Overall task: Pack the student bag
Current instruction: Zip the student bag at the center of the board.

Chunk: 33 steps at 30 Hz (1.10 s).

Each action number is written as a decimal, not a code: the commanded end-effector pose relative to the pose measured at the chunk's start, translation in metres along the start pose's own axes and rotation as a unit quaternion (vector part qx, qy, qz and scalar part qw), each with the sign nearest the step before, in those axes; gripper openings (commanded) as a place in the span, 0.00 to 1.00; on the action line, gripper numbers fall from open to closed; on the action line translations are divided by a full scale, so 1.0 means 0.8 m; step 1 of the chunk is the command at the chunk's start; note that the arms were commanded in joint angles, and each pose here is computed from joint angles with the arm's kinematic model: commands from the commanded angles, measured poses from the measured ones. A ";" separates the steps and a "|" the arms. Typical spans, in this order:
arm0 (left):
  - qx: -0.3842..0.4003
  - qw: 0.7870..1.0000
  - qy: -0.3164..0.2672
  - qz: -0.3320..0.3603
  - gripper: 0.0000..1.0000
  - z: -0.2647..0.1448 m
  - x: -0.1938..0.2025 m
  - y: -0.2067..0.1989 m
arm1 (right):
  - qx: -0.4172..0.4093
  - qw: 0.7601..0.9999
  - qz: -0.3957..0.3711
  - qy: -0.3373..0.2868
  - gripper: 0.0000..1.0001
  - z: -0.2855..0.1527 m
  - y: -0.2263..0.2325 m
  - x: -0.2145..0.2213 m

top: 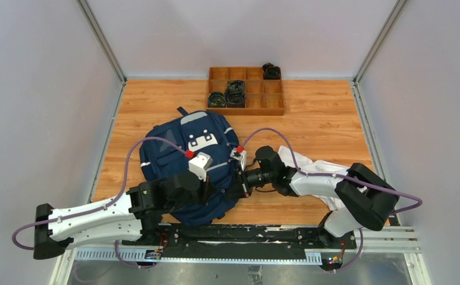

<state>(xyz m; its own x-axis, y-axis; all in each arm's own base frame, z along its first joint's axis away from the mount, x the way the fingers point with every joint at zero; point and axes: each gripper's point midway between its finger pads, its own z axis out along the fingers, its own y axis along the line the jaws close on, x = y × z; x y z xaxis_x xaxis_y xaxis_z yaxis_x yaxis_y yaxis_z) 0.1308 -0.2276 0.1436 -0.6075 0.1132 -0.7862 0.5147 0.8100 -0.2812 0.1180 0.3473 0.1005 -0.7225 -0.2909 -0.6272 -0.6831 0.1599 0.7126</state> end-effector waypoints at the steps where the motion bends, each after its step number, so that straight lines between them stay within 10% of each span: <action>1: -0.004 0.999 -0.024 -0.032 0.00 -0.020 -0.007 0.013 | 0.077 0.997 -0.009 0.002 0.00 -0.014 -0.037 0.002; 17: -0.010 0.999 -0.026 -0.042 0.00 -0.025 -0.002 0.020 | 0.094 0.995 -0.015 0.002 0.00 -0.025 -0.045 -0.003; 33: -0.005 0.996 -0.070 -0.057 0.00 -0.086 -0.039 0.035 | 0.304 0.952 0.013 -0.022 0.00 -0.074 -0.160 -0.052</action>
<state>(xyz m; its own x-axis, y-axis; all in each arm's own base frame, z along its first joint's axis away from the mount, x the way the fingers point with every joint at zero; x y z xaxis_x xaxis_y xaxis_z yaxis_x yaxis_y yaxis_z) 0.1150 -0.1812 0.1499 -0.6325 0.0657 -0.7718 0.4663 0.8279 -0.3117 0.2071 0.2943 0.0656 -0.7409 -0.2313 -0.6306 -0.6233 0.5864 0.5173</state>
